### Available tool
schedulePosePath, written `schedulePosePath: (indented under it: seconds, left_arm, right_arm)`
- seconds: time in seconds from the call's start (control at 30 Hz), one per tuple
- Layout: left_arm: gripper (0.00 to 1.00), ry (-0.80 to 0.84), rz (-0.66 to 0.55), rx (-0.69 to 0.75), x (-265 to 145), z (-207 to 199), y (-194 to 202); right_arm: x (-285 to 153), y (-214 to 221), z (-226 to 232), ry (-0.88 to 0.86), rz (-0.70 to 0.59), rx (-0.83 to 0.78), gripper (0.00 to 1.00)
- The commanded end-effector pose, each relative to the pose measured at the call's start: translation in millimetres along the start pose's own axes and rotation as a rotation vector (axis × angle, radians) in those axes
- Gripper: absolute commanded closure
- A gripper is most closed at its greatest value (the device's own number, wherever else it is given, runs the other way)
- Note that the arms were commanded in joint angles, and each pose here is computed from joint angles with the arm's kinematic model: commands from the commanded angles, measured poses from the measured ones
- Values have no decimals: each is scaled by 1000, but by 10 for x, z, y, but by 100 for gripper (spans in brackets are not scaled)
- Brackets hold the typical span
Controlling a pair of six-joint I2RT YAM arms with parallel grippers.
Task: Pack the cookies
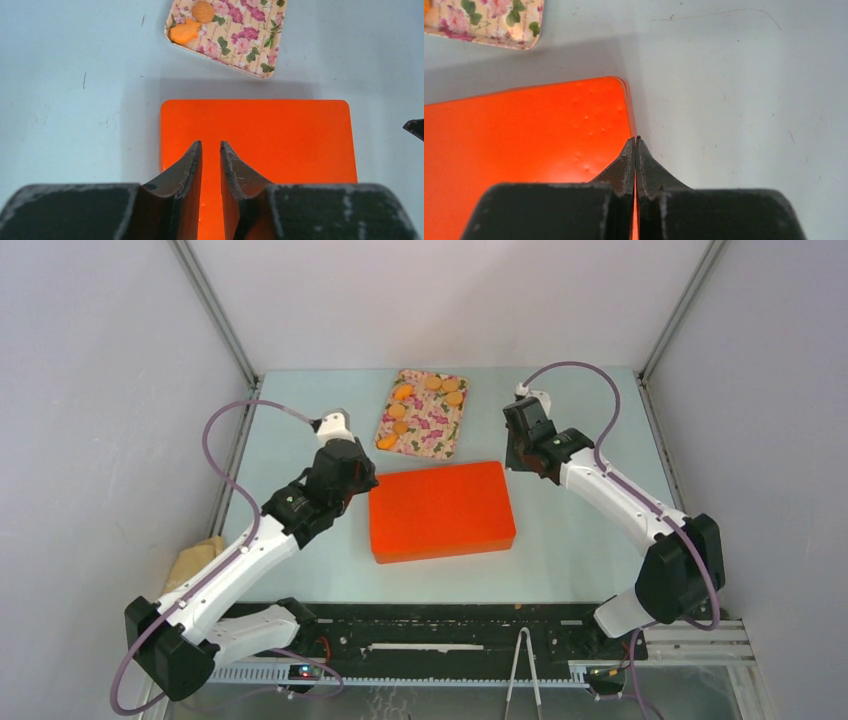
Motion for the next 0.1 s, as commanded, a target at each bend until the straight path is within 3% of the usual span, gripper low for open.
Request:
schedulePosePath:
  seconds: [0.0,0.07]
  left_arm:
    - [76,-25,-39,11,-43,35,-73]
    - [75,-30,-41,13,-45,48,-70]
  right_arm:
    - [23,7,-80,49,-9,-4,100]
    - [14,1,-80,46,-11,3,99]
Point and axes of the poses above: each gripper's point midway between its finger pads, its own x axis out along the fingers, its own z axis along the line the jaws close on, y = z × x, the point moved 7 cm from there along -x, back along the fingers, and after that the axes turned 1 degree about -x, right-handed, at the moved point
